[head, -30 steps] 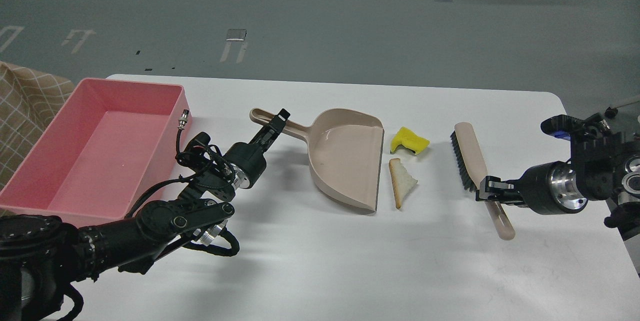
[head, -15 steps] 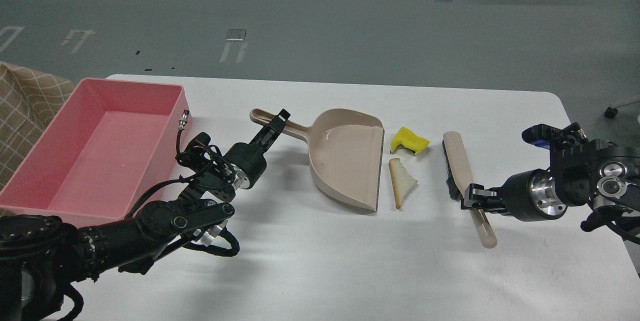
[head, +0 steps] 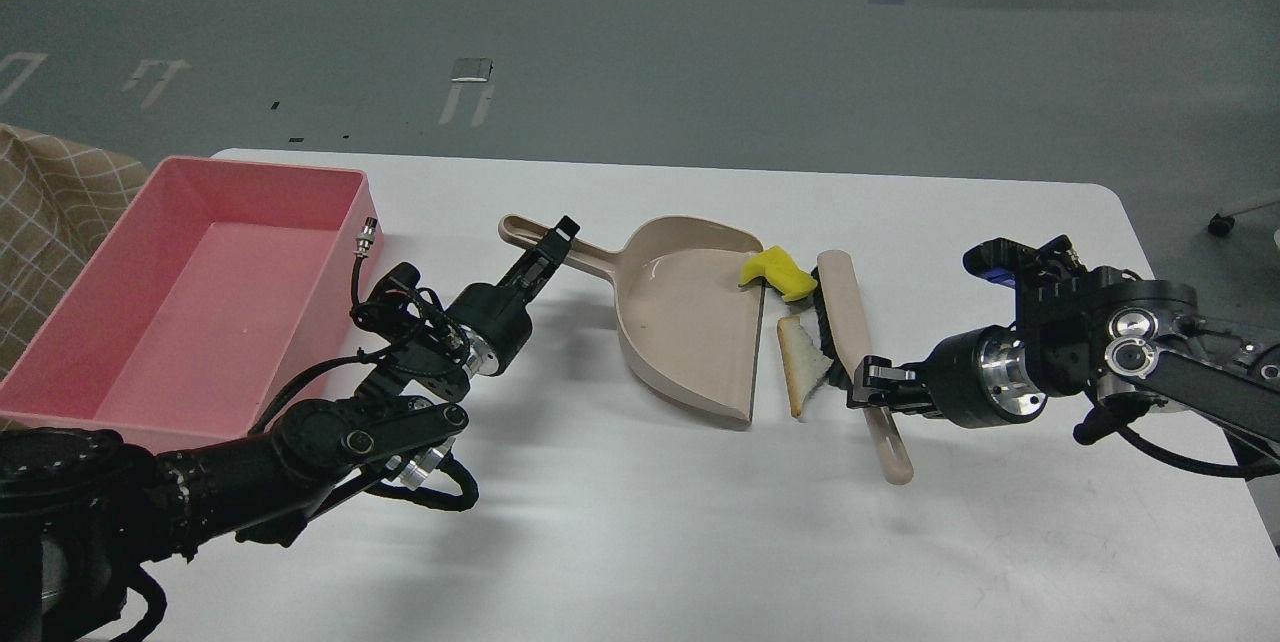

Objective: Sweep and dump garbage into bin
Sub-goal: 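Lift the brush with the right gripper and move it toward the dustpan, then sweep the sponge and scrap into the dustpan with the right-held brush, then lift the dustpan with the left gripper over the pink bin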

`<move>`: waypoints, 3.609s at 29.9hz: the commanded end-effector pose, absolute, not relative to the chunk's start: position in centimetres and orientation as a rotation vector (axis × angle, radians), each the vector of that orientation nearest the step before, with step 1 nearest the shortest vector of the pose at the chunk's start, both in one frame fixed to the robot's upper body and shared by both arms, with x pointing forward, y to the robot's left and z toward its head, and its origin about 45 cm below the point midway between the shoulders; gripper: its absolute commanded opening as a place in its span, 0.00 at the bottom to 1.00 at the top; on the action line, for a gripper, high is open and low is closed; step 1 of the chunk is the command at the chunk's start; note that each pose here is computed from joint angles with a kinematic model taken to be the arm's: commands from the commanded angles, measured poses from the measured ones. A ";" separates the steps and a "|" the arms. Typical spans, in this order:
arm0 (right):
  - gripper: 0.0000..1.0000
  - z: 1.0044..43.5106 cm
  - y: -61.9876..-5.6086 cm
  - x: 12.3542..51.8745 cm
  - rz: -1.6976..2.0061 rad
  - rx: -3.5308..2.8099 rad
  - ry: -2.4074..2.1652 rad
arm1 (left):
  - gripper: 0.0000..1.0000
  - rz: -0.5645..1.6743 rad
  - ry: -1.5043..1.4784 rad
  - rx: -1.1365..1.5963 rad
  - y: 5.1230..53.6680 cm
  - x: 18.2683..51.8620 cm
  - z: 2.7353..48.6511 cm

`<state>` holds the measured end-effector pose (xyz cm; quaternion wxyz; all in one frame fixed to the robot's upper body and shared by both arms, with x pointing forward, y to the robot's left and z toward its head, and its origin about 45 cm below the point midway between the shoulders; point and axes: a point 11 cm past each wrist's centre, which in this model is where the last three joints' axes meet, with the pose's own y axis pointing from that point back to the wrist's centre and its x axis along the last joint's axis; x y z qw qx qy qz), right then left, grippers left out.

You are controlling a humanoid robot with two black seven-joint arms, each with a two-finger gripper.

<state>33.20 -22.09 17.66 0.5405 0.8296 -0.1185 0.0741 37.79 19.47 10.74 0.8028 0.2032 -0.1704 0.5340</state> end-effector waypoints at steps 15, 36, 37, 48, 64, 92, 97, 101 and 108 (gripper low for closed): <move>0.00 17.9 -14.5 34.0 0.206 2.116 -0.240 | 0.00 1.144 -0.367 0.434 19.4 37.9 10.8; 0.00 20.4 -10.0 35.2 0.249 2.225 -0.257 | 0.00 1.147 -0.358 0.421 18.9 37.9 10.9; 0.00 20.5 -10.0 35.3 0.253 2.226 -0.259 | 0.00 1.147 -0.357 0.419 18.9 37.9 10.9; 0.00 21.3 -9.6 35.4 0.271 2.235 -0.257 | 0.00 1.158 -0.351 0.418 19.1 38.0 11.0; 0.00 24.0 -9.4 36.8 0.320 2.270 -0.313 | 0.00 1.199 -0.303 0.403 19.5 38.4 11.2; 0.00 31.1 -21.4 41.2 0.375 2.138 -0.653 | 0.00 1.368 -0.178 0.278 21.5 40.4 14.1; 0.00 31.2 -24.8 41.2 0.350 2.082 -0.709 | 0.00 1.403 -0.174 0.268 22.7 41.1 14.9; 0.00 30.3 -26.3 40.8 0.299 2.068 -0.726 | 0.00 1.448 -0.164 0.250 24.0 41.8 15.8; 0.00 27.5 -27.8 39.6 0.213 2.046 -0.716 | 0.00 1.480 -0.170 0.203 27.0 42.5 18.6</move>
